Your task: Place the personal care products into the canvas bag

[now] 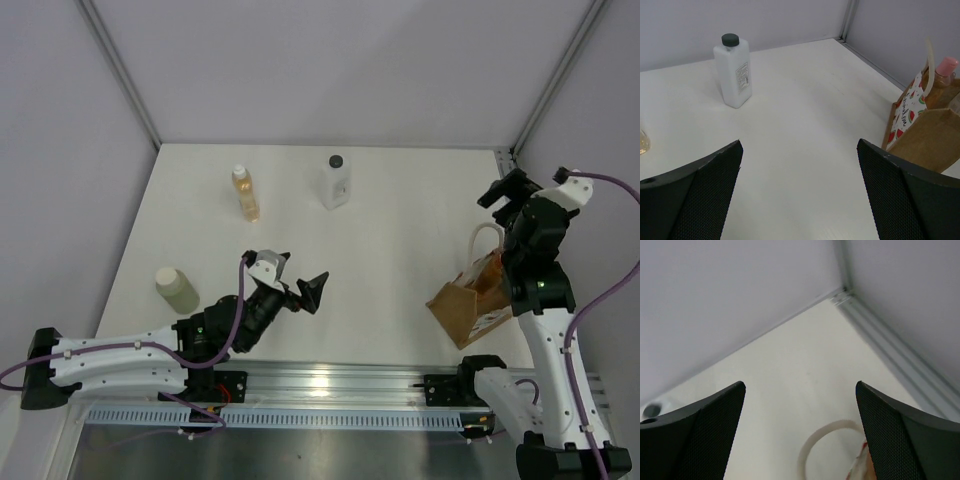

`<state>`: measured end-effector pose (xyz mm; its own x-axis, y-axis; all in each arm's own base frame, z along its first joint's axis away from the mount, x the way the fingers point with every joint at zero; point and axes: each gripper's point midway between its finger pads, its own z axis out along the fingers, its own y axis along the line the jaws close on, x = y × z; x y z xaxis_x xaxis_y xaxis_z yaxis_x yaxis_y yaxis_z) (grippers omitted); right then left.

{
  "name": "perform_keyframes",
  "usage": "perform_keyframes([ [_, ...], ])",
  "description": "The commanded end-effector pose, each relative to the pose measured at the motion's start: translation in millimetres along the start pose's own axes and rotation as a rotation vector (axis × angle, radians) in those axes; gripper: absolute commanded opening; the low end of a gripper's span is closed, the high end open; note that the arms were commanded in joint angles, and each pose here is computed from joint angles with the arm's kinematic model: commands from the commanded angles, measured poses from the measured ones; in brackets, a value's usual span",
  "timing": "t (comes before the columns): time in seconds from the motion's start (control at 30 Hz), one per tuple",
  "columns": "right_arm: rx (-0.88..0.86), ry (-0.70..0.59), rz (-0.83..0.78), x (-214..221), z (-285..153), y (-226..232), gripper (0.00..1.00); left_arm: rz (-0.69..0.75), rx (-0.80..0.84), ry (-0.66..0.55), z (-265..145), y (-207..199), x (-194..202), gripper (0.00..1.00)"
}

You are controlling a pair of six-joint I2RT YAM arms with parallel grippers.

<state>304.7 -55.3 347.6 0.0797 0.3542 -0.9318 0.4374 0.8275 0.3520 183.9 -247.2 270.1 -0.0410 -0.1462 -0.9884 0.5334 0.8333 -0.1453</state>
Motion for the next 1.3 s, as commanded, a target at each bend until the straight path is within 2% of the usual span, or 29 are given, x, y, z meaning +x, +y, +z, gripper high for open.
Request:
perform_keyframes([
  [0.0, -0.33, 0.186, -0.081, 35, -28, 57, 0.96, -0.034, -0.033, -0.044, 2, 4, -15, 0.99],
  [0.23, -0.649, 0.143, -0.145, 36, -84, 144, 0.96, 0.001, -0.039, -0.036, 7, 2, -9, 0.99],
  [0.4, -0.635, 0.135, -0.129, 56, -90, 195, 0.99, -0.017, -0.042, -0.039, 4, 5, -12, 0.99],
  [0.43, -0.564, 0.108, -0.123, 55, -81, 195, 0.99, -0.02, -0.05, -0.046, 3, 7, -14, 0.99],
  [0.53, -0.53, 0.089, -0.104, 71, -67, 222, 0.99, -0.046, -0.075, -0.084, -3, 17, -21, 0.99],
  [0.63, -0.611, 0.054, -0.13, 85, -60, 257, 0.99, -0.068, -0.053, -0.11, -7, 18, -23, 0.99],
  [0.67, -0.694, 0.026, -0.122, 82, -64, 275, 0.99, -0.08, -0.039, -0.108, -7, 15, -23, 0.99],
  [0.7, -0.731, 0.032, -0.189, 98, -60, 287, 0.99, -0.083, -0.035, -0.104, -7, 14, -23, 1.0],
  [0.77, -0.802, 0.037, -0.212, 97, -55, 309, 0.99, -0.082, -0.038, -0.092, -7, 13, -22, 0.99],
  [0.8, -0.804, 0.071, -0.26, 120, -45, 317, 0.99, -0.103, -0.037, -0.115, -6, 12, -37, 0.99],
  [0.83, -0.806, 0.08, -0.28, 126, -39, 323, 0.99, -0.078, -0.039, -0.092, -7, 14, -23, 0.99],
  [0.9, -0.823, 0.102, -0.334, 146, -28, 339, 0.99, -0.084, -0.031, -0.093, -7, 13, -23, 0.99],
  [1.0, -0.865, 0.116, -0.399, 160, -17, 356, 0.99, -0.102, -0.013, -0.099, -9, 11, -23, 0.99],
  [1.03, -0.874, 0.149, -0.439, 183, -10, 359, 0.99, -0.106, -0.01, -0.098, -9, 11, -22, 0.99],
  [1.27, -0.918, 0.187, -0.515, 230, 21, 358, 0.99, -0.16, -0.006, -0.118, -15, 14, -26, 0.99],
])
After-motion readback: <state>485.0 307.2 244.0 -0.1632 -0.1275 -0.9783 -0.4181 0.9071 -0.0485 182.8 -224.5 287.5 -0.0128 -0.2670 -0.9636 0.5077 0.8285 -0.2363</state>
